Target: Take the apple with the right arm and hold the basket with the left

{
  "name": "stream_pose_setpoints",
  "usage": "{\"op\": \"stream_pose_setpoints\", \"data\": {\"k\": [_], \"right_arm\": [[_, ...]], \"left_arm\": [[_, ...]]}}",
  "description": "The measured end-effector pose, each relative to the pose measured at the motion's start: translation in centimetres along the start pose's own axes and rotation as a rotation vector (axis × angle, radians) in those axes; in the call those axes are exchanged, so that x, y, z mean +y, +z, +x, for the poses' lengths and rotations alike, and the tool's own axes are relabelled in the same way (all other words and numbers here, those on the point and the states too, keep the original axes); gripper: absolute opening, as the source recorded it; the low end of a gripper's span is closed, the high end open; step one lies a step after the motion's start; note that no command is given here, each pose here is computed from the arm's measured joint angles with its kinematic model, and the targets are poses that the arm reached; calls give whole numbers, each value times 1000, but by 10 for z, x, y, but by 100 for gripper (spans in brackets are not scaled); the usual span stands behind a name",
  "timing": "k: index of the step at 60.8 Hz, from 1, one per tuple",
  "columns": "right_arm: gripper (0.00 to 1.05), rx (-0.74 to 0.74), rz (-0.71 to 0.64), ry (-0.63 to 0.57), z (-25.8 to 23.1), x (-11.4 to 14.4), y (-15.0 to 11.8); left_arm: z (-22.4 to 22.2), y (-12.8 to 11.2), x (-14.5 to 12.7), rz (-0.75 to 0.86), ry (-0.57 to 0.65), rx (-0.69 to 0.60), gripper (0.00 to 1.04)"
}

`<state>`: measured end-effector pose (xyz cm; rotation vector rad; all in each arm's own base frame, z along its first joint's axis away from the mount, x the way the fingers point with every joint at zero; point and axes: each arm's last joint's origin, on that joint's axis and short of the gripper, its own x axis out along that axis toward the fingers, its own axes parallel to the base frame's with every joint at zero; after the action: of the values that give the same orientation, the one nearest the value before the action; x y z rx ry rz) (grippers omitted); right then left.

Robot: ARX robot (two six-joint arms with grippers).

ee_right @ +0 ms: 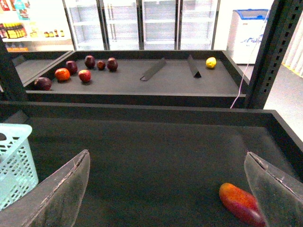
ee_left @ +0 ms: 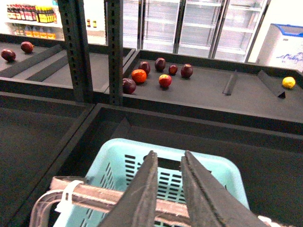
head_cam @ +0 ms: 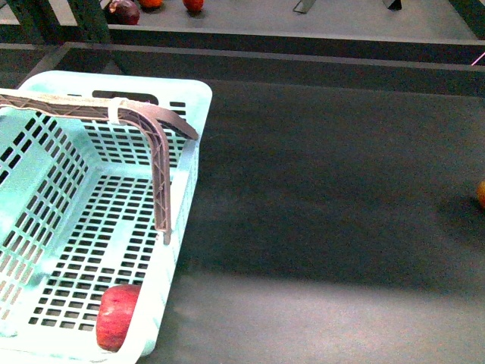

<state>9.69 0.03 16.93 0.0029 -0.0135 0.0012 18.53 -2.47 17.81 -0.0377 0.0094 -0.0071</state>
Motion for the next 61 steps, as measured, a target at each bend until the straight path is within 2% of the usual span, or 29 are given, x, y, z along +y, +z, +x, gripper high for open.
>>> {"op": "stream_pose_setpoints", "data": {"k": [19,25,61], "right_arm": [[96,0,0,0,0,0,0],[96,0,0,0,0,0,0],[96,0,0,0,0,0,0]], "left_arm": [[-31,-16,19,25,-21,11,3],[-37,-14,24,26,9,3,3],[-66,-6,24,26,3,-25,3]]}}
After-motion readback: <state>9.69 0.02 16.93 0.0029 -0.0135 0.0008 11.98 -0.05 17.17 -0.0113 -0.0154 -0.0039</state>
